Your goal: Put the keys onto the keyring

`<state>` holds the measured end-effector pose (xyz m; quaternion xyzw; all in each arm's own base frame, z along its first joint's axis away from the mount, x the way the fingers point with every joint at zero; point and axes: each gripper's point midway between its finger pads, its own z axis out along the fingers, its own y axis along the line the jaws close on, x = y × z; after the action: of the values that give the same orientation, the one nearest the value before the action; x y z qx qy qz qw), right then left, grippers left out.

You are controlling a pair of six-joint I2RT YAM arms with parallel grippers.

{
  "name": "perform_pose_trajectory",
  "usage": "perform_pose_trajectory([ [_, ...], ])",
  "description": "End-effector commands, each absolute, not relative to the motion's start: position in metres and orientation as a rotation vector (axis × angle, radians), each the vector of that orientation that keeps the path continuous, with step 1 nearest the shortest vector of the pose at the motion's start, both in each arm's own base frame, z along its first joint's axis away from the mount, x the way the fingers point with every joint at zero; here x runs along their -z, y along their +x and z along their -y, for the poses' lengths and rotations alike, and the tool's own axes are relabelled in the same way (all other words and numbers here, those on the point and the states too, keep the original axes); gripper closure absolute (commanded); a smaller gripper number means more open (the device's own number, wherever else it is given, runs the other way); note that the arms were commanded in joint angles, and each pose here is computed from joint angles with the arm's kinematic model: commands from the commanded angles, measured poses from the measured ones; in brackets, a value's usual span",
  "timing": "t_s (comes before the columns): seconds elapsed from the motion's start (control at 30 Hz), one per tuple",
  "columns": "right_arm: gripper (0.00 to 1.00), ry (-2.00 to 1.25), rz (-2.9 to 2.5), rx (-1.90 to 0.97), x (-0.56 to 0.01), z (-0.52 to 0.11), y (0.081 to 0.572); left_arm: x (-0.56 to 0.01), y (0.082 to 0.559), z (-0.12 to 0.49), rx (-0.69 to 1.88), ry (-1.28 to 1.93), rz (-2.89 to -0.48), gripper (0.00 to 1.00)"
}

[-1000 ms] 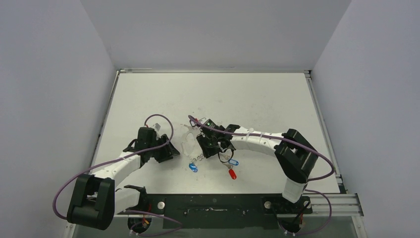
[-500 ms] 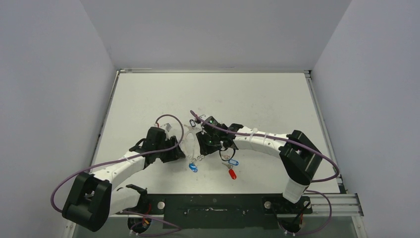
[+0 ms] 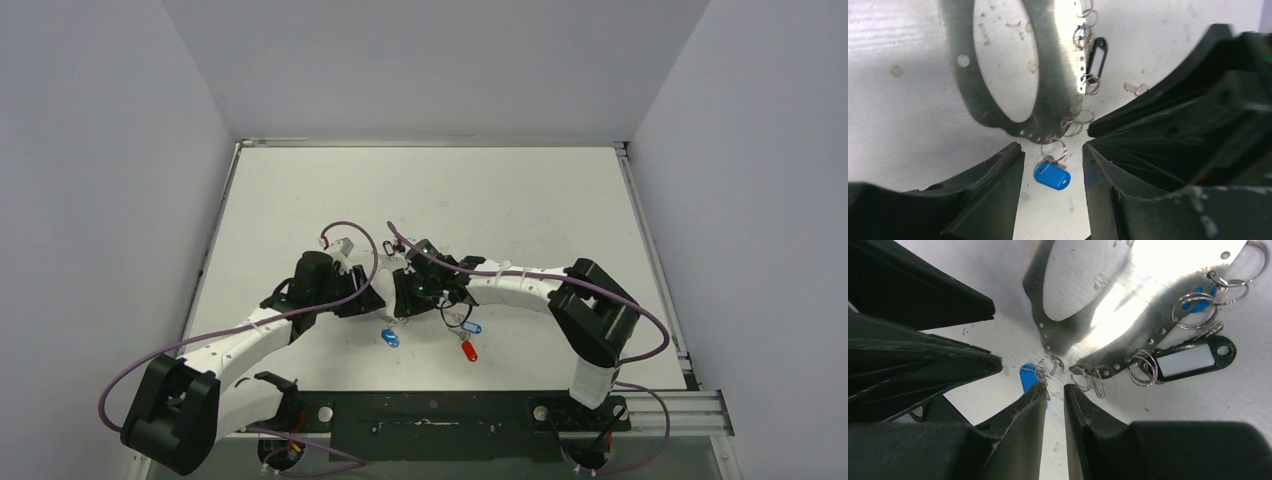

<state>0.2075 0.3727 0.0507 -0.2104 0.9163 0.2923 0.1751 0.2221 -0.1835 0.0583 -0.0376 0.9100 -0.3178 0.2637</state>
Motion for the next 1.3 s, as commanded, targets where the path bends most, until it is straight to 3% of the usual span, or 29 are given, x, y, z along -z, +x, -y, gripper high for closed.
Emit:
perform_pose_trajectory([
  [0.0, 0.78, -0.532, -2.595, -0.866, -0.046, -0.377, 0.215, -0.094, 0.240, 0.203, 0.976, 0.030, -2.275, 0.55],
  [0.63, 0.70, -0.558, -2.675, -0.690, -0.013, -0.355, 0.215, -0.087, 0.243, 0.215, 1.044, 0.028, -2.328, 0.55],
  [1.27, 1.00, -0.600, -2.592, -0.787, -0.044, -0.367, 0.218, -0.086, 0.241, 0.214, 1.037, 0.038, -2.332, 0.55],
])
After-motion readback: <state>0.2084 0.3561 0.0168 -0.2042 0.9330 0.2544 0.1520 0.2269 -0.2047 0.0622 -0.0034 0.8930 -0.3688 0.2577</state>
